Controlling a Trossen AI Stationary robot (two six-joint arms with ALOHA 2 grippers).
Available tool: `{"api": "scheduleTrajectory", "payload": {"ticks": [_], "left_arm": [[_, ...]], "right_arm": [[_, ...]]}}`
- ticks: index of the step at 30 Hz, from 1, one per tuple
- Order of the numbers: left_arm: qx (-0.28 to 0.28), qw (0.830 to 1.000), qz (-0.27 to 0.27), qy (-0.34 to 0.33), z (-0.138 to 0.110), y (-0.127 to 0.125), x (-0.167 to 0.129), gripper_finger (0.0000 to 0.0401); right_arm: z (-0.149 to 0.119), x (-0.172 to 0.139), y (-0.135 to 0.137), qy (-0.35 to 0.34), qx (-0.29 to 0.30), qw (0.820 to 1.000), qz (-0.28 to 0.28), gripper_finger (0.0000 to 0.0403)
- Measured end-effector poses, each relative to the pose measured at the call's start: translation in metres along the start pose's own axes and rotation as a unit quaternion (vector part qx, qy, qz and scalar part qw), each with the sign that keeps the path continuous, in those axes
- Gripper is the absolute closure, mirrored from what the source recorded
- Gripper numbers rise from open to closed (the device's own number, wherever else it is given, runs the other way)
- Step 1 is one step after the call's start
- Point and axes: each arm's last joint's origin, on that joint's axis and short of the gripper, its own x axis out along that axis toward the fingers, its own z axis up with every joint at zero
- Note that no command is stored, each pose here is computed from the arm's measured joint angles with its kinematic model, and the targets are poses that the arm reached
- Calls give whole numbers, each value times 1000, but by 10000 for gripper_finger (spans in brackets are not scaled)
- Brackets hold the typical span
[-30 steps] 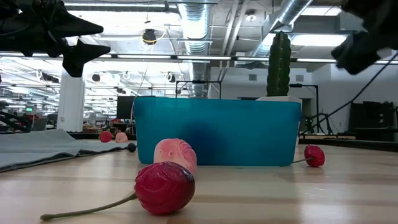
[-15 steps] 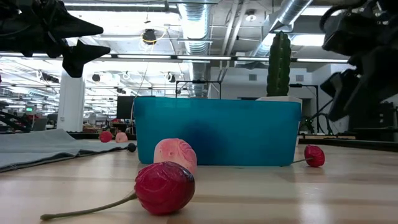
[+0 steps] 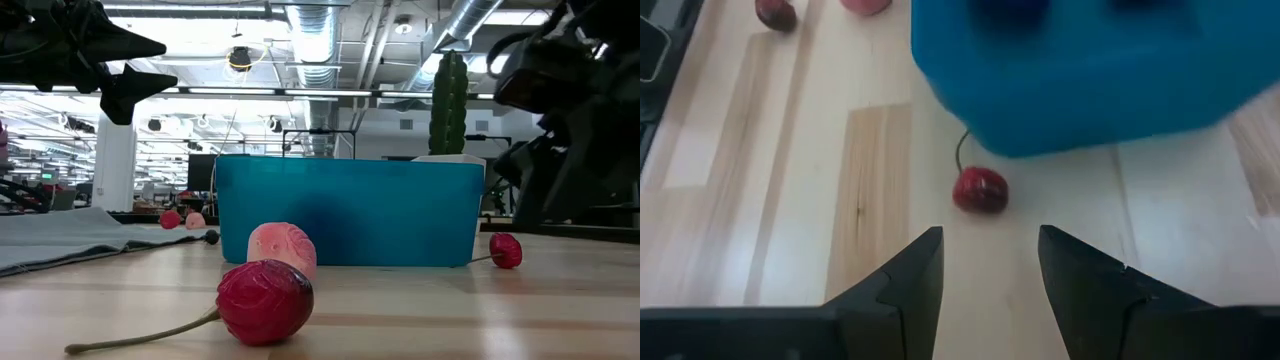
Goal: Pick and placing Produce into tupperware
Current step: Put the cherry into the blue bin
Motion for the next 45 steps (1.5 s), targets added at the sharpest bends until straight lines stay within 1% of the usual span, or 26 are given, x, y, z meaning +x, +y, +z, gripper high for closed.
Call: {"api": "scheduleTrajectory", "payload": {"ticks": [4, 9, 12, 17, 23, 39, 45], "left_arm": [[0, 1000, 0, 0, 0, 0, 0, 159], [0, 1000, -4, 1, 0, 0, 0, 159], [0, 1000, -7, 2, 0, 0, 0, 159], [2, 1000, -7, 2, 0, 0, 0, 159], [2, 1000, -7, 2, 0, 0, 0, 159], [2, 1000, -7, 2, 0, 0, 0, 159], [2, 1000, -7, 2, 0, 0, 0, 159]], "right_arm": [[9, 11, 2, 7, -10, 1000, -8, 200], [10, 20, -2, 30, -13, 999, -26, 167], [11, 25, -2, 32, -18, 999, -19, 156], [17, 27, 3, 31, -18, 999, 1, 154], [22, 27, 7, 16, -20, 1000, 8, 154], [22, 27, 6, 16, -6, 1000, 6, 154], [15, 40, 5, 24, 0, 1000, 0, 159]]}}
